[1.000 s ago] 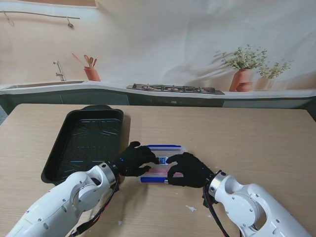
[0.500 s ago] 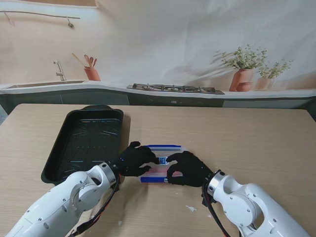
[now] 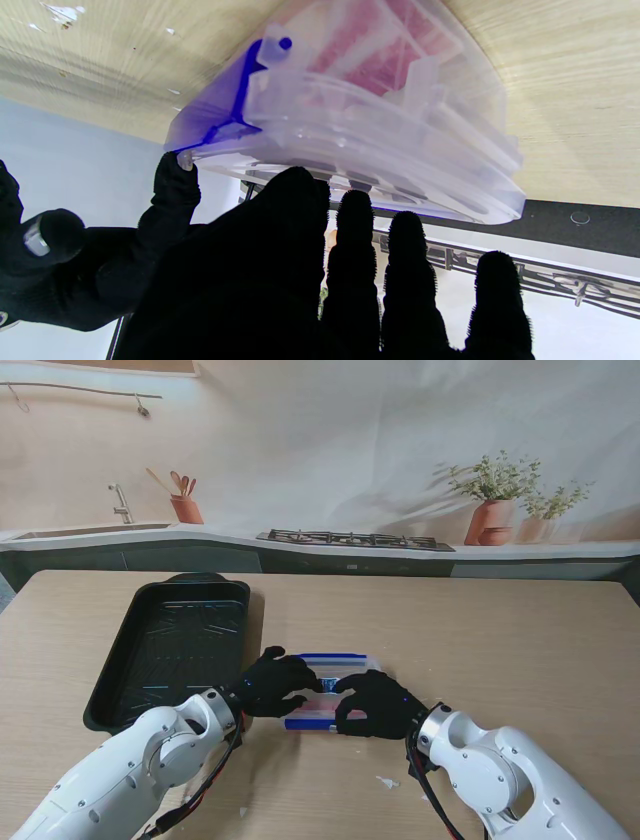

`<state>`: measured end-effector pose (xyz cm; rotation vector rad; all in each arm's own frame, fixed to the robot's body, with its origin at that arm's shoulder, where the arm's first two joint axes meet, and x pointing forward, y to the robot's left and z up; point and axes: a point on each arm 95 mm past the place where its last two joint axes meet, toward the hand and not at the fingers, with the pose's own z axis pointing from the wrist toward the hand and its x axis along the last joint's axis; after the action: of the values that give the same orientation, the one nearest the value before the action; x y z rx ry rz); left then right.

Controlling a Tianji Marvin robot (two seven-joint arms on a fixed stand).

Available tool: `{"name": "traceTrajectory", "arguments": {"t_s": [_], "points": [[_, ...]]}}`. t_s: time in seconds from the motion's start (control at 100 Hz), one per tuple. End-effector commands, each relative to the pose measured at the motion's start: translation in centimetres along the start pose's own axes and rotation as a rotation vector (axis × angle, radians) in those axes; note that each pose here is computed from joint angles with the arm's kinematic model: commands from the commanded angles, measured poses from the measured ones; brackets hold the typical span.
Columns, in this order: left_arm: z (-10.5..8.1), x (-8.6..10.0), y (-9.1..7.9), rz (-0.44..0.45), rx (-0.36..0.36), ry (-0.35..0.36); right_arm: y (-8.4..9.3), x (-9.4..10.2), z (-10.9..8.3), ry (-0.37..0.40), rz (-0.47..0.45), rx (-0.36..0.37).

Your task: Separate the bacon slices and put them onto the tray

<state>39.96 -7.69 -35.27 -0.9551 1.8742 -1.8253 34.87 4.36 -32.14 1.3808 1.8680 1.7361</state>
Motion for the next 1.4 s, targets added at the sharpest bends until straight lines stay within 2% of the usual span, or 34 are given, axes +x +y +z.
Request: {"name": "traceTrajectory", "arguments": {"t_s": [0.0,0.41,1.15,1.22,1.39], "points": [[-0.33,-0.03,1.24,-0.004,-0.049,-0.006,-1.08,-0.07,-0.07,-0.008,0.016,0.045],[-0.24,-0.03,1.36,-0.003,-0.060,-0.007,-1.00,0.01,-0.16,0.018,0.056,0.141],[-0.22,-0.15,1.48,0.001,-0.071,-0.011,-0.92,0.16,-0.30,0.016,0.066,0.205],[-0.22,-0.15,1.47,0.001,-0.071,-0.011,-0.91,0.13,-0.33,0.021,0.066,0.197],[-0.24,-0.21,1.45,0.002,-0.070,-0.013,-0.45,0.22,-0.60,0.049,0.081,0.119]]}}
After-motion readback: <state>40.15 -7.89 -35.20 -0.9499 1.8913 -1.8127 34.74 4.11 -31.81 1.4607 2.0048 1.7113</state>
